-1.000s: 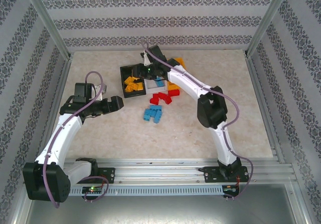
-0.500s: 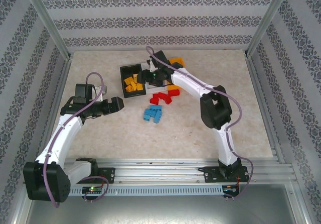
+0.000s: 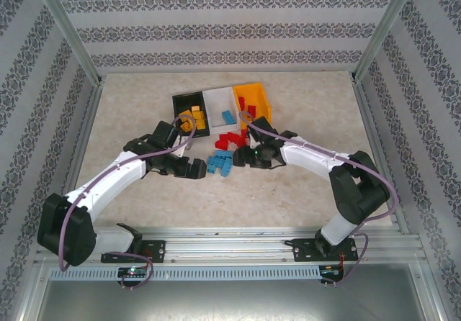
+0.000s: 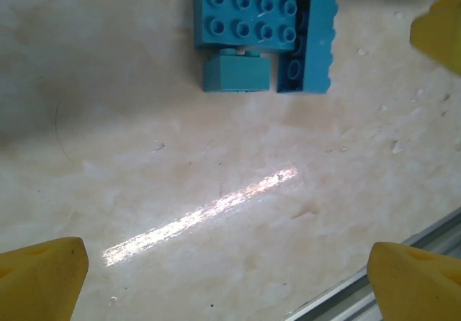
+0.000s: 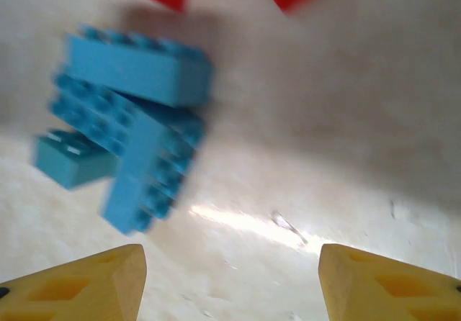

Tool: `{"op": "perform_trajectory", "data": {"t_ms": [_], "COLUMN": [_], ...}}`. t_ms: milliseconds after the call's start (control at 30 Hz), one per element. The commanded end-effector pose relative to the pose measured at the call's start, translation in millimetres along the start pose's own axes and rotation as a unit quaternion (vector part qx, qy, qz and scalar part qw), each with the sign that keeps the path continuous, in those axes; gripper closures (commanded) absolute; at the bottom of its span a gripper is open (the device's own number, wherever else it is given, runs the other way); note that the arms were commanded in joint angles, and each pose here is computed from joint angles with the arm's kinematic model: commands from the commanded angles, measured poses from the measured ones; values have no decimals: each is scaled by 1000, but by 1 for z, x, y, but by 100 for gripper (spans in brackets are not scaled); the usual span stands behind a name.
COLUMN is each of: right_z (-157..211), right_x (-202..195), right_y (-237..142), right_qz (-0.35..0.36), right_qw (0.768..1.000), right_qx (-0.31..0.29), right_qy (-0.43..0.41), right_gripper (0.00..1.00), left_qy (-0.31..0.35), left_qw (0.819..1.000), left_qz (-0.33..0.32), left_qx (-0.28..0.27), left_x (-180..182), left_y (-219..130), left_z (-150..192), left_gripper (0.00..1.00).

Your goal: Sort the legos into containers by color

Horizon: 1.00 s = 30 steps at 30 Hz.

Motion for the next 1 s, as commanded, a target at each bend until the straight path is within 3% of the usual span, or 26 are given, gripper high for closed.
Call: {"op": "perform_trajectory", "data": {"t_ms": [0,100,367,767,967], "right_z": [4,7,-1,-1,0], "right_x": [4,5,28,49,39], "right_y": [4,10,19,54,58], "right_qz": [-28,-35,-46,15,40], "right_qw": [999,999,999,998,998], "right_qx": [-18,-10,-3,29,29], "right_qy": [7,10,-12,-49,-39], "right_gripper": [36,37,37,41,58], "left_qy": [13,31,-3,-2,-3], "left_qw": [999,997,996,995,995], "left_qz": [-43,-62,-84,-95,-94], "left_qx": [30,37,26,27,27], "left_x": [-9,-21,-17,-15,-13], "left_y": [7,19,40,37,39], "left_z": [0,-7,-12,-10,-7], "left_gripper": [0,0,6,7,7]}}
Point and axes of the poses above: each hand's point on the last joint's axis, 136 mm out from that joint toward the fingers, its own y axis out along the fingers, its own x axis along the line the jaws close on, z = x × y, the point moved 10 cm from there along -y, back along the fingers, and after that the axes turned 10 degrees about y, right-handed, at the moved point
